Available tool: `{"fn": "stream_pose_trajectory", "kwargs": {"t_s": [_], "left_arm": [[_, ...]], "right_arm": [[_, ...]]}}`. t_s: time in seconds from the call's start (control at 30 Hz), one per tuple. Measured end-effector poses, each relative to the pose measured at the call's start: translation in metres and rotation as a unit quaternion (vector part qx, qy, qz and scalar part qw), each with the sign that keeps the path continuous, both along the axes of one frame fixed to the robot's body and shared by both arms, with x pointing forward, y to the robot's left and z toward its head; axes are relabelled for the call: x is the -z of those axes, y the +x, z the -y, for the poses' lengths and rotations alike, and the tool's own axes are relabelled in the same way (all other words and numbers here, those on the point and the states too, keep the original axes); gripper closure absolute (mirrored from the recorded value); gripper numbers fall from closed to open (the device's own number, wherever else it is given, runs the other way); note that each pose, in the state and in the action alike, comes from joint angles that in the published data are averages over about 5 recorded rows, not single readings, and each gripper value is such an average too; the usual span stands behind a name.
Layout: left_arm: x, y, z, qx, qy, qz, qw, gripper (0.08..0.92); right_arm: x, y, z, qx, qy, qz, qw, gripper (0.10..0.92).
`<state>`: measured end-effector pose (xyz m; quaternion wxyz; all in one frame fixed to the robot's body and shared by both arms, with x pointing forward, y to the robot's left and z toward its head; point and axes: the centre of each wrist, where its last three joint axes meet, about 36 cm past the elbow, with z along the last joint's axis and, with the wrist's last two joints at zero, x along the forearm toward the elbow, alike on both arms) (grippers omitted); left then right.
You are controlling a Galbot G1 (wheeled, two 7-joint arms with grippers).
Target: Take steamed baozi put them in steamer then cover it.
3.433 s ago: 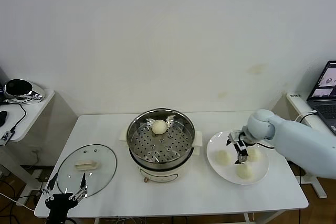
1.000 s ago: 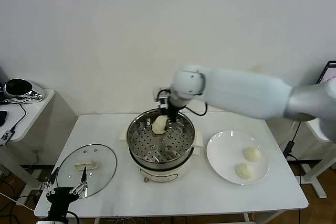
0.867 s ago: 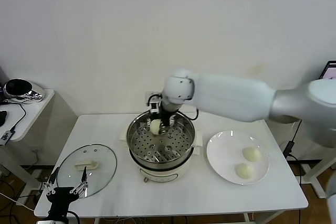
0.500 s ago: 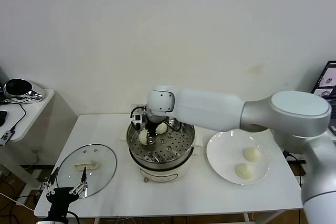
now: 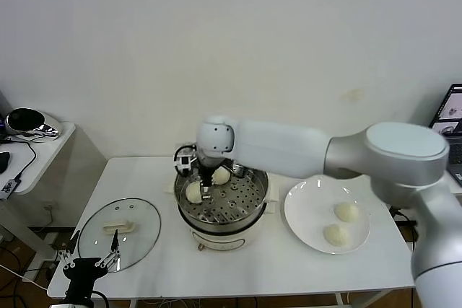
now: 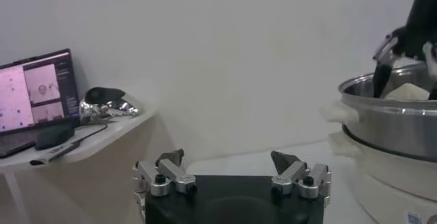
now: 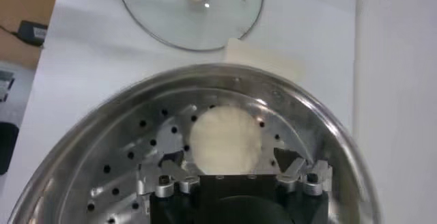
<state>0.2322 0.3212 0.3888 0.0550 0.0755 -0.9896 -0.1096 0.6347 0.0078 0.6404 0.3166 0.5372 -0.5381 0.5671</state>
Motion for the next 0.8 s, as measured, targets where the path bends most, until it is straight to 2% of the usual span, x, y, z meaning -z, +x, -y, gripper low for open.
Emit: {"fn": "stream_pose_trajectory", "kwargs": {"t_s": [0.17, 0.37, 0.57, 0.8], "left_arm": [[0.0, 0.001, 0.0, 0.002, 0.002, 0.0, 1.0, 0.177], [-0.001, 0.0, 0.001, 0.005, 0.003, 0.0, 1.0, 0.177], [0.0, -0.001, 0.001, 0.006, 0.004, -0.002, 1.0, 0.177], [0.003, -0.003, 0.001, 0.003, 0.006, -0.008, 1.0, 0.177]], "right_arm": [[-0.037, 0.0, 0.051, -0.019, -0.022, 0.01, 1.0, 0.199], [-0.054, -0.011, 0.126, -0.025, -0.048, 0.012, 0.998, 0.2], [-0.051, -0.029, 0.205, -0.019, -0.066, 0.012, 0.998, 0.2], [-0.02, -0.054, 0.276, -0.009, -0.075, 0.007, 0.997, 0.2]]}}
